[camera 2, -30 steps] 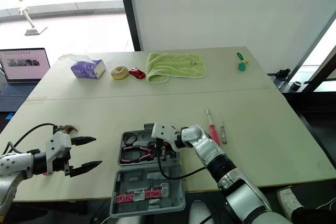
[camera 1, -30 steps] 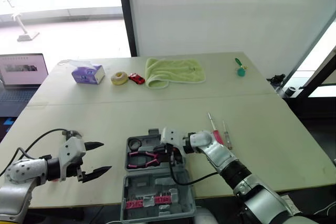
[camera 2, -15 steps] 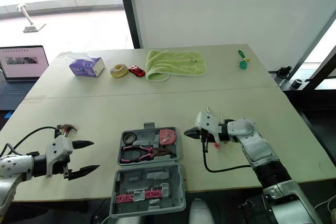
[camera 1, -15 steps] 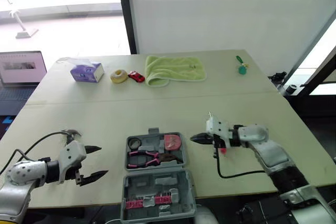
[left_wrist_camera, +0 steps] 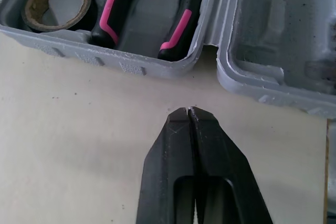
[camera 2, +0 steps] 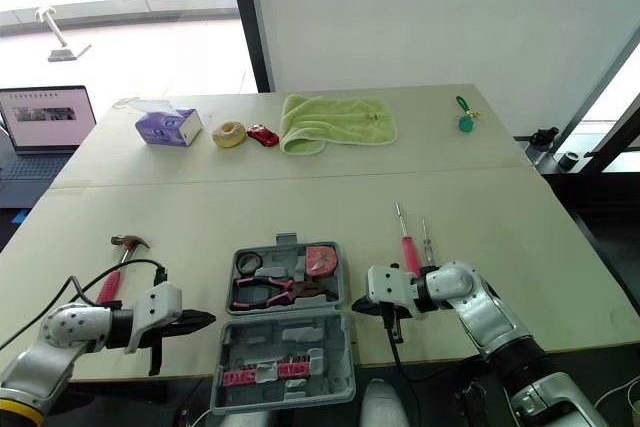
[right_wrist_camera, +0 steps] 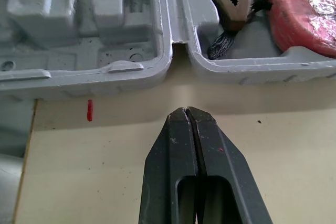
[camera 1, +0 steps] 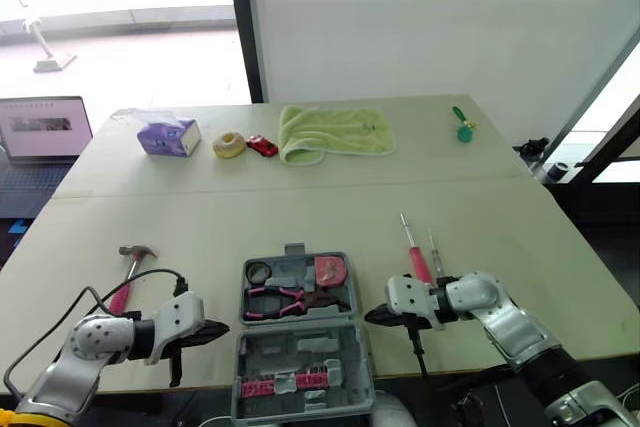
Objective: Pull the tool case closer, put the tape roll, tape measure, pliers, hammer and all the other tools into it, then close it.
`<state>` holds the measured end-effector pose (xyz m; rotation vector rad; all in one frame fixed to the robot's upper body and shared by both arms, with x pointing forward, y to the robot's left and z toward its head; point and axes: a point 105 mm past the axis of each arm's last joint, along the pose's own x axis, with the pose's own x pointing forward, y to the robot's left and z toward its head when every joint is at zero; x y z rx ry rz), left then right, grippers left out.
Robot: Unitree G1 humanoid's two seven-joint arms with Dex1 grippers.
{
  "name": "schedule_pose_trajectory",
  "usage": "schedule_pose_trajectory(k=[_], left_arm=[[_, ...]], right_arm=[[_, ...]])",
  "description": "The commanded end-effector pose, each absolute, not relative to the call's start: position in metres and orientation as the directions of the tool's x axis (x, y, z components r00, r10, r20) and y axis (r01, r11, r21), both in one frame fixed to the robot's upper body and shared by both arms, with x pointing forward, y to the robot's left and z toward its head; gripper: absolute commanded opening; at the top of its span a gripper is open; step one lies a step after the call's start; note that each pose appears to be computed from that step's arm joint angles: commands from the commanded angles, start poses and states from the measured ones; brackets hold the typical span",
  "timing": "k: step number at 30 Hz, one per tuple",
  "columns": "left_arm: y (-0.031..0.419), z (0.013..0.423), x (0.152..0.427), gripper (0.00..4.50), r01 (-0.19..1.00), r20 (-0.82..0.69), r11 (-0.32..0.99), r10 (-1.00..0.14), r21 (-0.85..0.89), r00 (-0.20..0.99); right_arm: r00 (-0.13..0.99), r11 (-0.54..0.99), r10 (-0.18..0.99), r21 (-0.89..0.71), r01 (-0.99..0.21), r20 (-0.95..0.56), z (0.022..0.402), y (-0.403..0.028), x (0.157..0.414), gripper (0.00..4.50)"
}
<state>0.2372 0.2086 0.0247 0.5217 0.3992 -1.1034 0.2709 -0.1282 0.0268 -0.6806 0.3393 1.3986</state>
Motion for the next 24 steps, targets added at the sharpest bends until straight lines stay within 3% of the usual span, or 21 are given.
schedule_pose_trajectory(k=[1, 9, 19, 24], left_arm=[[0.203, 0.022, 0.237, 0.03, 0.922, -0.552, 0.337, -0.740, 0.192, 0.386], [0.201, 0.014, 0.231, 0.03, 0.929, -0.564, 0.325, -0.740, 0.176, 0.366], [0.165, 0.018, 0.247, 0.03, 0.914, -0.472, 0.339, -0.782, 0.225, 0.406], [0.164, 0.017, 0.250, 0.03, 0.898, -0.453, 0.387, -0.775, 0.211, 0.441]], right_arm=[[0.169, 0.012, 0.799, -0.266, -0.964, -0.577, 0.030, -0.121, 0.271, 0.00], [0.155, -0.003, 0.811, -0.268, -0.963, -0.564, 0.030, -0.110, 0.271, 0.00], [0.150, -0.016, 0.815, -0.280, -0.960, -0.559, 0.026, -0.099, 0.269, 0.00], [0.206, 0.040, 0.800, -0.293, -0.955, -0.563, 0.025, -0.106, 0.280, 0.00]])
